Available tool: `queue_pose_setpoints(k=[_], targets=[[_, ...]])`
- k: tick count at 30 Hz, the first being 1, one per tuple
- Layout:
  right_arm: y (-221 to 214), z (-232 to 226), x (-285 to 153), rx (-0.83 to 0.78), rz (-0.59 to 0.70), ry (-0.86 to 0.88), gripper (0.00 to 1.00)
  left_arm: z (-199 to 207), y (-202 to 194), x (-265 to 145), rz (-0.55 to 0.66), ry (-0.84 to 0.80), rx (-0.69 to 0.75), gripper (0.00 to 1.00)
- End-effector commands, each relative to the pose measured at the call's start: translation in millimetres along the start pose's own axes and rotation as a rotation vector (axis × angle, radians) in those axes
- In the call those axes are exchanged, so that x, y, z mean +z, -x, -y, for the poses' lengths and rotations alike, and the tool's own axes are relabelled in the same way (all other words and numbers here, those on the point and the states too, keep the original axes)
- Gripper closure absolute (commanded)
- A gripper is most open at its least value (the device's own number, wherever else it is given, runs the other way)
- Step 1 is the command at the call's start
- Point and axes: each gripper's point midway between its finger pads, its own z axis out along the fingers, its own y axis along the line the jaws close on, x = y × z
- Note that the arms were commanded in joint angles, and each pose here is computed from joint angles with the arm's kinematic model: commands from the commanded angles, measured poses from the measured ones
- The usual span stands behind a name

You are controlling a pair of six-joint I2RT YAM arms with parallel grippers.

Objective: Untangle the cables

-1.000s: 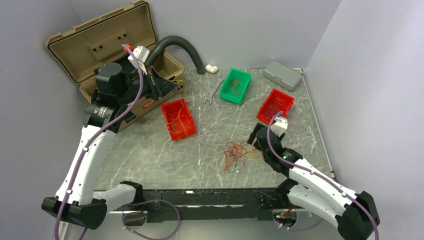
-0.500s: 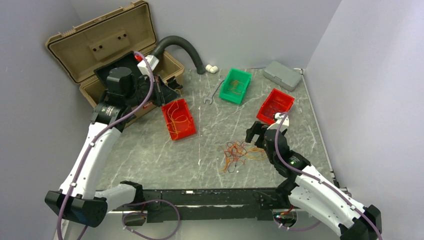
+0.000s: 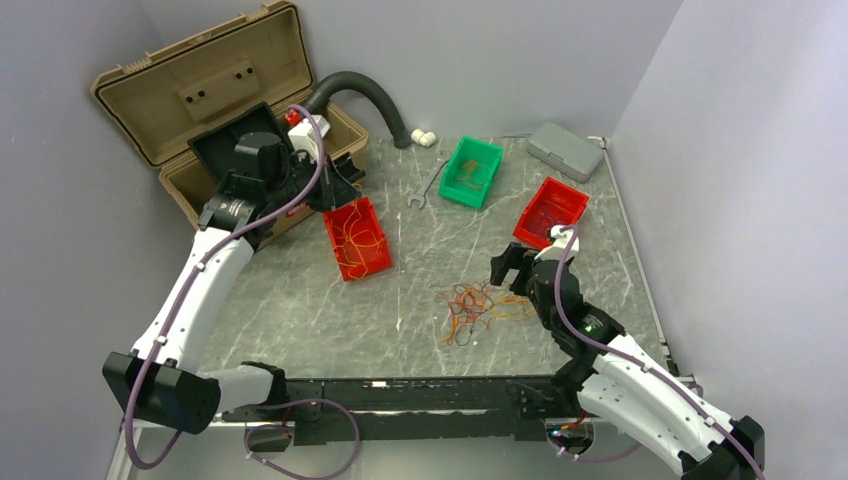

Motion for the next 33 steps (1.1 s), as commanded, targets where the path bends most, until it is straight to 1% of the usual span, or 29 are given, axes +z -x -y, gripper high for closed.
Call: queue_pose_setpoints(k=[1, 6, 13, 19, 25, 29, 33], targets=[[20, -11, -4, 0.01, 0.053, 0.04, 0.05, 12, 37, -7, 0.074, -0.011, 0.08, 1.0], [23, -11, -5, 0.006, 0.06, 0.041, 0.05, 12, 54, -7, 0.087, 0.008, 0.108, 1.0], [24, -14, -5, 0.006, 0.059, 0.055, 0.05, -1, 46, 7, 0.063, 0.019, 0.092, 1.0], [24, -16, -6, 0.005, 0.061, 0.068, 0.05, -38, 22, 25, 0.035, 0.125, 0.06, 1.0], [24, -22, -5, 0.013, 0.057, 0.092, 0.05, -84, -14, 46, -0.024, 0.267, -0.031, 1.0], [24, -23, -5, 0.005, 0.053, 0.099, 0.05, -103, -42, 54, -0.024, 0.31, -0.085, 1.0], [26, -22, -5, -0.002, 0.057, 0.094, 0.05, -112, -75, 63, -0.06, 0.345, -0.123, 1.0]])
